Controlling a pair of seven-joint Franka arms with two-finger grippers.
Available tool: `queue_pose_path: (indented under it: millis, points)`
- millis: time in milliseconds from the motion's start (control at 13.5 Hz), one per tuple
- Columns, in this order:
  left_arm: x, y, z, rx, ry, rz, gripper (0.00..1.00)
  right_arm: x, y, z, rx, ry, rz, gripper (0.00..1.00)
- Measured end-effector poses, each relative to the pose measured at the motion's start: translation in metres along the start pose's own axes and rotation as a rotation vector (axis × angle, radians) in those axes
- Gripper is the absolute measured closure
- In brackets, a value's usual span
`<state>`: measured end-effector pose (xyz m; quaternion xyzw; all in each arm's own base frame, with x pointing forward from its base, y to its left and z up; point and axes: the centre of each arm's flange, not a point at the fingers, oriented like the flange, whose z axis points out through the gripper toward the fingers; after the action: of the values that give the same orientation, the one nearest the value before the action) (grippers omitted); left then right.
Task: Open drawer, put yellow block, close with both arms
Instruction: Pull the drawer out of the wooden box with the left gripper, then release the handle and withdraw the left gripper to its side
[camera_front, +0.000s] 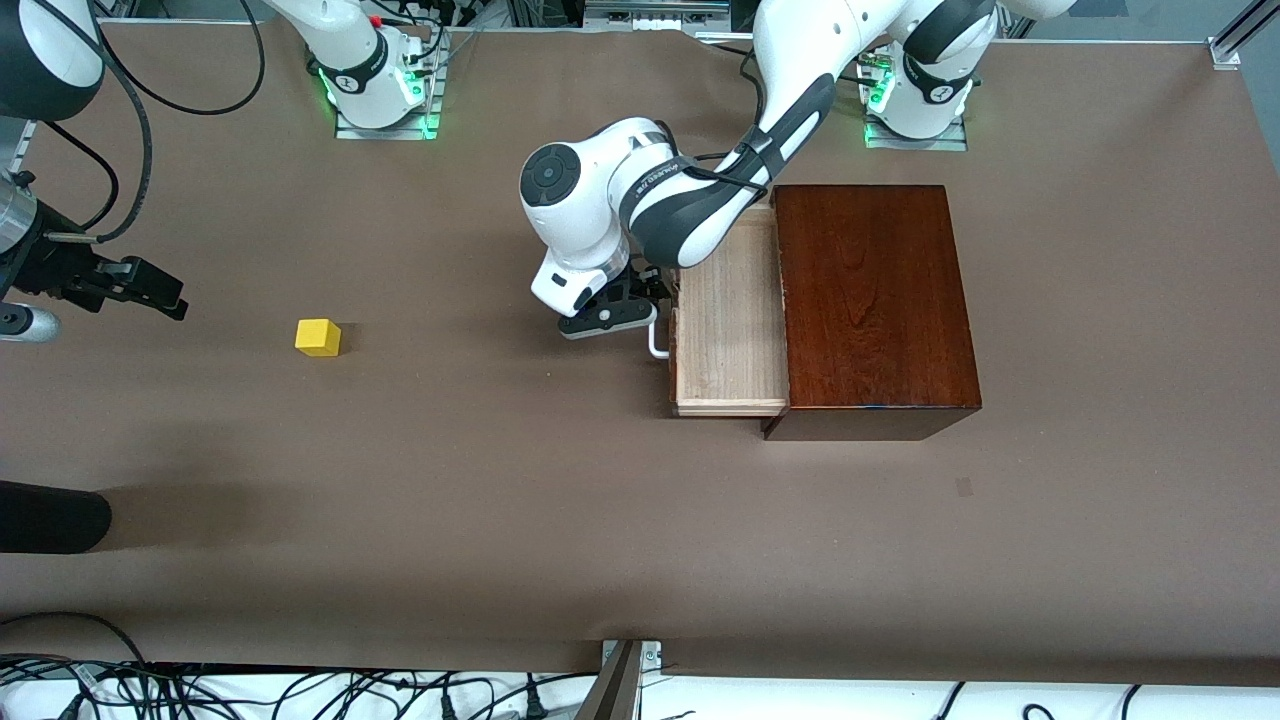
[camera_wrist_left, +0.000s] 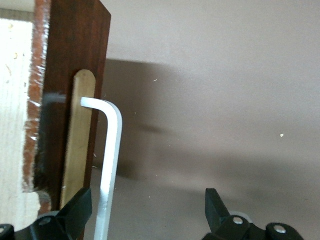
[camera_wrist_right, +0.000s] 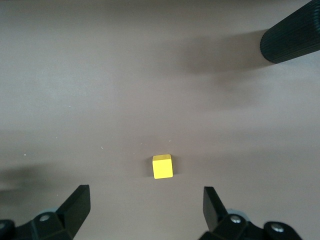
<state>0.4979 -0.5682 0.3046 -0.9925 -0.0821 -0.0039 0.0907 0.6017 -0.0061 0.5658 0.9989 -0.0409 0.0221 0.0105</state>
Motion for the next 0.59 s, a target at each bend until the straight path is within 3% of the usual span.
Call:
queue_pose_path:
  millis: [297, 595]
  points:
    - [0.001, -0.01, -0.026, 0.024, -0.004, -0.01, 0.0, 0.0, 0.0, 0.0, 0.0, 0.0, 0.0, 0.0]
    - [0.005, -0.036, -0.103, -0.037, 0.016, -0.042, 0.0, 0.0, 0.0, 0.0, 0.0, -0.001, 0.0, 0.0]
